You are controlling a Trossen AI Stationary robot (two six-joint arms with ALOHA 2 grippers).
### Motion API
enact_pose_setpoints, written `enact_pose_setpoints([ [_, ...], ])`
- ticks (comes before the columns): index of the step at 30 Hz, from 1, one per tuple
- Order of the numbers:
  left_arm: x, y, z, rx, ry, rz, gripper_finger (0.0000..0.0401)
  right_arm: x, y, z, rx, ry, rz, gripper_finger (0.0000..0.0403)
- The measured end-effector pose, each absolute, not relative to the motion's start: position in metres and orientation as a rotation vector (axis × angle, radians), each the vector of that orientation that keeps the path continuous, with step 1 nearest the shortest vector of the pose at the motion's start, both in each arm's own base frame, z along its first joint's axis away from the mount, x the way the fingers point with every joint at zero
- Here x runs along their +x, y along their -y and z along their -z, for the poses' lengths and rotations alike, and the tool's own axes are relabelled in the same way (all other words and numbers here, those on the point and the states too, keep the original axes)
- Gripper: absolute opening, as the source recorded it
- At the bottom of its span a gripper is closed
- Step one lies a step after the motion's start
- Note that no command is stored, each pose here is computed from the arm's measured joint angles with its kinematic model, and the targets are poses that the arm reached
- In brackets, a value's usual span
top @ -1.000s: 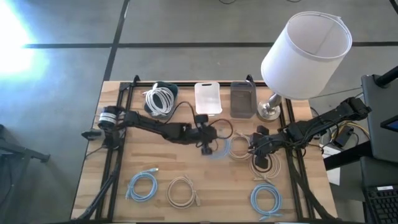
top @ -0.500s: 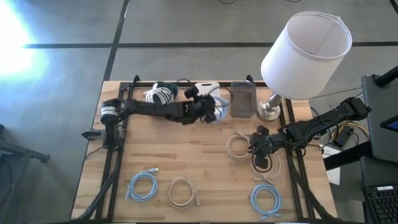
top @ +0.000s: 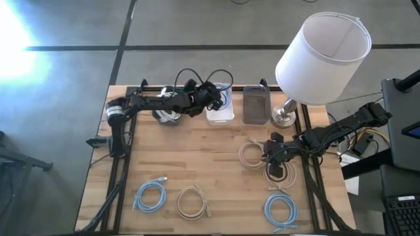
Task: Sort HDMI cables
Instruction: Put the top blue HDMI cable into the white bin
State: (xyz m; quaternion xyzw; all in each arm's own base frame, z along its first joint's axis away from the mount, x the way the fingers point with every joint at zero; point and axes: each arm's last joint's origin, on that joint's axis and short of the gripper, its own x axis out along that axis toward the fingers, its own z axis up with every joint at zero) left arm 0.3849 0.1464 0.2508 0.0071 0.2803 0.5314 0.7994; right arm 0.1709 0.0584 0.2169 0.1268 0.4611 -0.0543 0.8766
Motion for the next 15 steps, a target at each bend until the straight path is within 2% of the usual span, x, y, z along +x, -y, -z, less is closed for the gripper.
enact_pose_setpoints([
  [9,0.372,-0.153,-0.23,-0.043,-0.666,-1.188,0.0055,0.171,-0.058,-0.217,0.264,-0.962,0.113,0.0082],
  [15,0.371,-0.153,-0.226,-0.081,-0.659,-1.202,0.0055,0.171,-0.058,-0.217,0.264,-0.962,0.114,0.0074],
])
